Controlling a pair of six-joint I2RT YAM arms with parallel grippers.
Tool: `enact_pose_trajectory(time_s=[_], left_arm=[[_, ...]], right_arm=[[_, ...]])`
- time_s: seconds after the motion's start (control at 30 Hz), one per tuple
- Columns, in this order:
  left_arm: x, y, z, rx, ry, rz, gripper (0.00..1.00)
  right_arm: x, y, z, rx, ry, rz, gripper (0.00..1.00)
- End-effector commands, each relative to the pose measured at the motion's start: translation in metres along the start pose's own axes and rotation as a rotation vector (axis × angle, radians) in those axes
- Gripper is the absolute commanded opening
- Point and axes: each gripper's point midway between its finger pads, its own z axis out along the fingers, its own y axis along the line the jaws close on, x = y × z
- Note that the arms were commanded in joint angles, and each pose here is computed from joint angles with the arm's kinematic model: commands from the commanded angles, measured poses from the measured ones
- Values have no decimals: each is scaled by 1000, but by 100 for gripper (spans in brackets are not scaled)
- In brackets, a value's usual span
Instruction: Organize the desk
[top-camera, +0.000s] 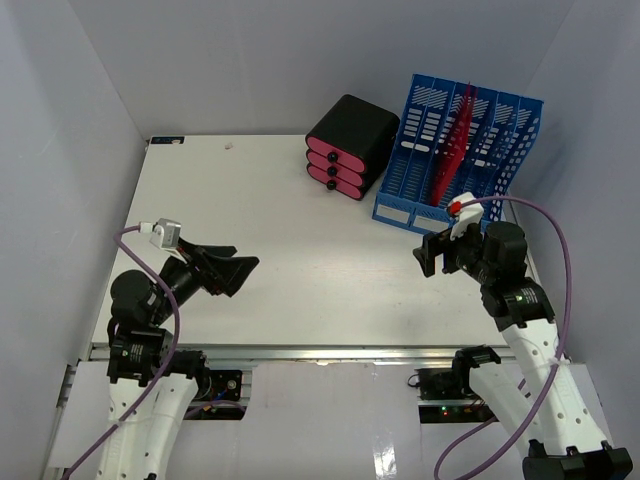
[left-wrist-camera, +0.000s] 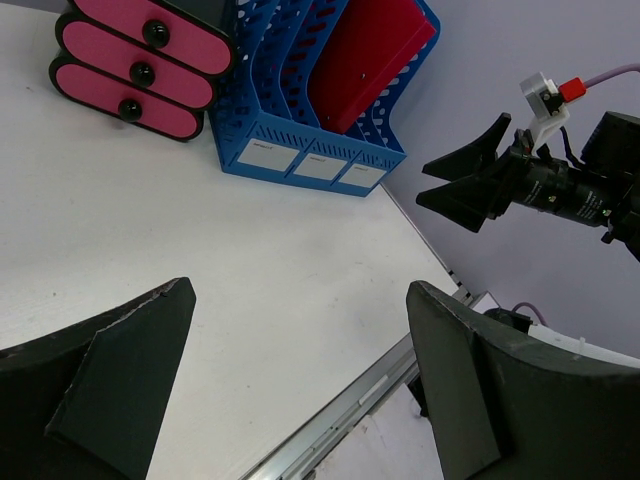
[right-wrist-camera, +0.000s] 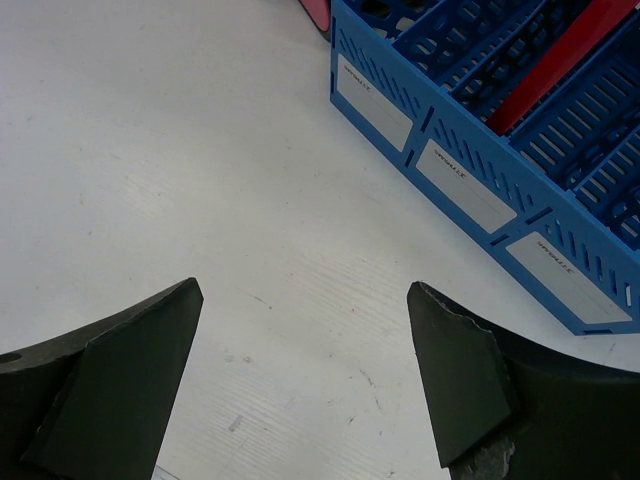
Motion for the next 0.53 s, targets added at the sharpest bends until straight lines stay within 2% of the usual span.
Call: enact_pose_trajectory(time_s=[0.0, 0.5], left_arm=[[-5, -2, -5, -20, -7, 19, 98], [6, 14, 4, -46, 22, 10, 98]], right_arm=[[-11, -5, -2, 30, -70, -13, 90], [0, -7, -2, 45, -62, -35, 90]])
